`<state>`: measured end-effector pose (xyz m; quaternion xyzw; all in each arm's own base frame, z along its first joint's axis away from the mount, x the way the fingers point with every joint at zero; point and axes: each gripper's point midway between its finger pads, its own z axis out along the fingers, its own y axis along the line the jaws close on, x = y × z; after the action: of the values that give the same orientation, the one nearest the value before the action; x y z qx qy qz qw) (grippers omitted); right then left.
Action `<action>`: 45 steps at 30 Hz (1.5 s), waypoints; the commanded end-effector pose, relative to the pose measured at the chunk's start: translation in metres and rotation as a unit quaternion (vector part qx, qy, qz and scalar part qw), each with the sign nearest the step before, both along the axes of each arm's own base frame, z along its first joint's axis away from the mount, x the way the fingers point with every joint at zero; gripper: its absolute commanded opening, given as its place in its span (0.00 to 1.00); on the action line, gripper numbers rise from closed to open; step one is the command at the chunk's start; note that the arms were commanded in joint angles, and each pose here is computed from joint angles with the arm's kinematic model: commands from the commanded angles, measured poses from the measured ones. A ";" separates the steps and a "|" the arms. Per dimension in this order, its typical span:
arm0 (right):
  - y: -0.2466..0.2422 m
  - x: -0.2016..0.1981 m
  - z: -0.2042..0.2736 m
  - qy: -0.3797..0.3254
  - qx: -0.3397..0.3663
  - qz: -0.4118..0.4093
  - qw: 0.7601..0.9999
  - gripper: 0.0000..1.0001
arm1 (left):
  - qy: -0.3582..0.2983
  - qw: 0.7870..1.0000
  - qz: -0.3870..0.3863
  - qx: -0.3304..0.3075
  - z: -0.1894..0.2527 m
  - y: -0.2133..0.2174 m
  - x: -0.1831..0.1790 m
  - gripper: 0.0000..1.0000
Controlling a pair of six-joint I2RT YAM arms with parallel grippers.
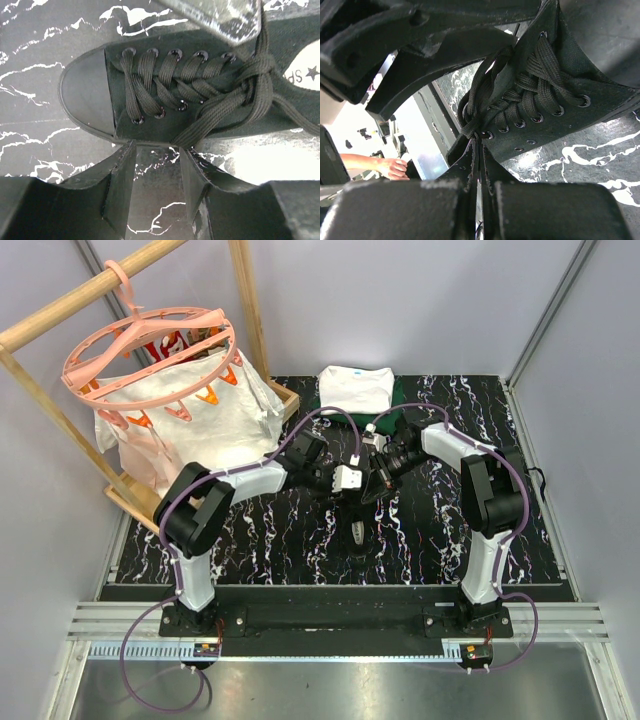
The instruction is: Tie the shoes
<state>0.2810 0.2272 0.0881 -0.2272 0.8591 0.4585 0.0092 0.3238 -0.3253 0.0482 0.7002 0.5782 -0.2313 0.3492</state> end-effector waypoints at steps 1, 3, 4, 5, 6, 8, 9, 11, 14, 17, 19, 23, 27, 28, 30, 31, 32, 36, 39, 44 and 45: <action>-0.001 0.008 0.004 -0.013 0.005 0.001 1.000 0.00 | -0.032 0.999 -0.018 -0.035 0.024 -0.018 0.007 0.45; -0.001 0.008 0.004 -0.012 0.005 0.001 1.000 0.00 | -0.030 0.998 -0.027 -0.044 0.029 -0.018 0.001 0.45; -0.002 0.008 0.003 -0.012 0.004 0.001 1.000 0.00 | -0.027 0.998 -0.031 -0.047 0.030 -0.018 -0.001 0.46; -0.002 0.008 0.003 -0.012 0.004 0.001 1.000 0.00 | -0.022 0.998 -0.039 -0.053 0.031 -0.020 -0.007 0.46; -0.002 0.007 0.003 -0.012 0.004 0.001 1.000 0.00 | -0.022 0.997 -0.042 -0.058 0.035 -0.020 -0.008 0.46; -0.002 0.008 0.003 -0.013 0.005 0.002 1.000 0.00 | -0.017 0.997 -0.049 -0.064 0.037 -0.022 -0.013 0.46; -0.002 0.007 0.002 -0.011 0.003 0.001 1.000 0.00 | -0.016 0.997 -0.050 -0.065 0.037 -0.023 -0.013 0.46; -0.003 0.008 0.003 -0.013 0.004 0.001 1.000 0.00 | -0.013 0.996 -0.052 -0.070 0.040 -0.024 -0.013 0.45; -0.002 0.007 0.003 -0.011 0.004 0.001 1.000 0.00 | -0.008 0.995 -0.059 -0.074 0.040 -0.026 -0.016 0.43; -0.002 0.007 0.003 -0.013 0.004 0.001 1.000 0.00 | -0.003 0.995 -0.064 -0.074 0.040 -0.027 -0.018 0.31; -0.002 0.007 0.003 -0.013 0.003 0.001 1.000 0.00 | 0.001 0.996 -0.064 -0.070 0.039 -0.026 -0.019 0.21; -0.004 0.007 0.003 -0.015 -0.001 0.000 1.000 0.00 | 0.001 0.997 -0.043 -0.061 0.042 -0.019 -0.017 0.00; -0.010 0.005 0.003 -0.015 -0.008 -0.005 1.000 0.00 | 0.000 0.999 0.000 -0.046 0.045 -0.004 -0.006 0.00; -0.013 0.004 0.002 -0.017 -0.012 -0.006 1.000 0.00 | 0.001 0.999 0.014 -0.045 0.046 0.002 -0.002 0.00; -0.016 0.000 0.001 -0.016 -0.017 -0.006 1.000 0.00 | 0.004 0.999 0.025 -0.041 0.048 0.009 -0.001 0.00; -0.018 -0.002 -0.002 -0.014 -0.022 -0.006 1.000 0.00 | -0.001 0.999 0.021 -0.040 0.049 0.013 0.001 0.00; -0.020 -0.003 -0.001 -0.016 -0.024 -0.007 1.000 0.00 | 0.003 0.999 0.023 -0.035 0.048 0.017 0.000 0.00; -0.027 -0.006 -0.004 -0.018 -0.035 -0.007 0.999 0.00 | 0.006 0.999 0.028 -0.023 0.045 0.025 0.001 0.00; -0.032 -0.007 -0.008 -0.018 -0.044 -0.009 0.999 0.00 | 0.003 1.000 0.026 -0.015 0.042 0.030 0.001 0.00; -0.038 -0.008 -0.009 -0.023 -0.053 -0.008 0.998 0.00 | -0.002 1.000 0.025 0.006 0.035 0.037 0.002 0.00; -0.040 -0.009 -0.011 -0.022 -0.056 -0.008 0.998 0.00 | -0.003 1.000 0.027 0.008 0.035 0.038 0.003 0.00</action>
<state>0.2730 0.2002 0.0693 -0.2141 0.8781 0.4280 -0.0004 0.3153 -0.2994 0.0740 0.6810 0.5985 -0.2514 0.3390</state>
